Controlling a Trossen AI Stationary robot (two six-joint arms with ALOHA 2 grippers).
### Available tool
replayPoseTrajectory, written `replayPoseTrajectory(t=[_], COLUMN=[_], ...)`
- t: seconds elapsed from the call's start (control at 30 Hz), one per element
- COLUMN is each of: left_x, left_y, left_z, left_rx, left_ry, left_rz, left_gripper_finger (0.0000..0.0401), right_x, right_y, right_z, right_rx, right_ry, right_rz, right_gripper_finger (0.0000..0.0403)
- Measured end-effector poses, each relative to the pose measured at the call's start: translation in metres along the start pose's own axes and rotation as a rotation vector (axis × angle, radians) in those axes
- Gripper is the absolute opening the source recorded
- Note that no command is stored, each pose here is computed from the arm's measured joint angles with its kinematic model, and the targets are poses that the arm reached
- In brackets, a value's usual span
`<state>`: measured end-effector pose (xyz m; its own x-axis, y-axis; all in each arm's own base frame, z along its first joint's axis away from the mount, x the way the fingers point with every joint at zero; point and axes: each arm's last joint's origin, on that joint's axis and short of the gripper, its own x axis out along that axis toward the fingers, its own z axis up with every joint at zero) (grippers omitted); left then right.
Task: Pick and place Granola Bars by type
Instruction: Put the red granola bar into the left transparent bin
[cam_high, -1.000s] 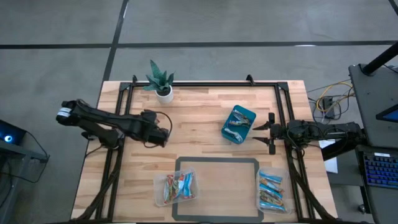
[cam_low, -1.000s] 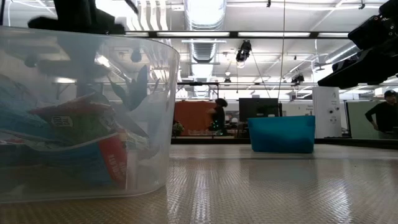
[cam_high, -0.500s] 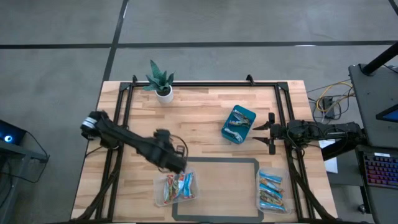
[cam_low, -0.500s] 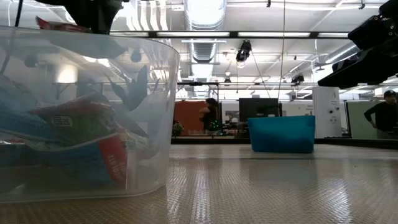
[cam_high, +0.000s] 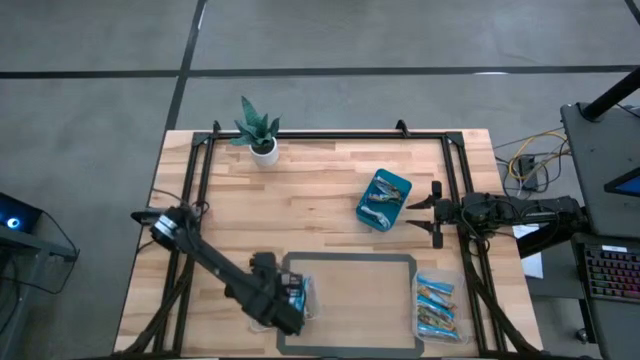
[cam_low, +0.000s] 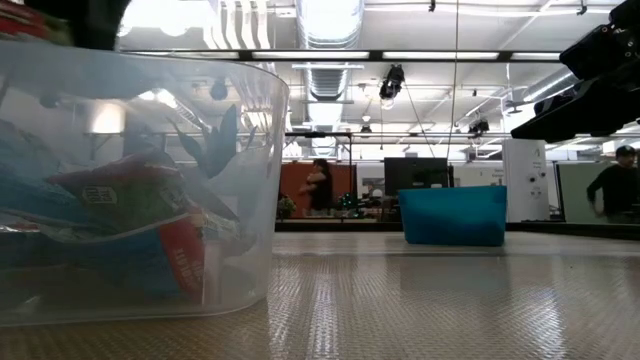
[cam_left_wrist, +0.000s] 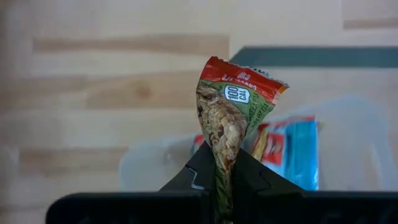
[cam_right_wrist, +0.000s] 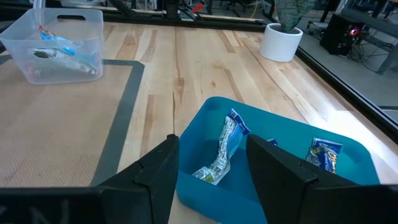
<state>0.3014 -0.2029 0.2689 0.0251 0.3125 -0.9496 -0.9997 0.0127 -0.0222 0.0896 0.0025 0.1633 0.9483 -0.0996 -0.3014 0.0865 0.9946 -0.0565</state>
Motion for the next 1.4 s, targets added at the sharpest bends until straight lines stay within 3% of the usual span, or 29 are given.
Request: replayPoseTrajectory(t=[0.23,0.43,1.1,1.4], left_x=[0.004,0.021,0.076,0.078], left_y=[0.008,0.004,-0.011,-0.012], left_z=[-0.029,-0.042,-0.074,-0.076], left_rx=[-0.082,-0.084,-0.078,-0.086], left_ry=[0.004,-0.015,-0.053,-0.054], left_rz=[0.023,0.076,0.156,0.153], left_gripper_finger=[0.0002,0.0002,0.0002,0.0028], right_x=[0.000,0.000,0.000,0.000], right_y=[0.000,0.000,0.000,0.000], right_z=[0.000,0.000,0.000,0.000], right_rx=[0.000,0.000,0.000,0.000], right_ry=[0.000,0.000,0.000,0.000], right_rz=[0.000,0.000,0.000,0.000], right_gripper_finger=[0.0176,0.0176,0.0176,0.0176])
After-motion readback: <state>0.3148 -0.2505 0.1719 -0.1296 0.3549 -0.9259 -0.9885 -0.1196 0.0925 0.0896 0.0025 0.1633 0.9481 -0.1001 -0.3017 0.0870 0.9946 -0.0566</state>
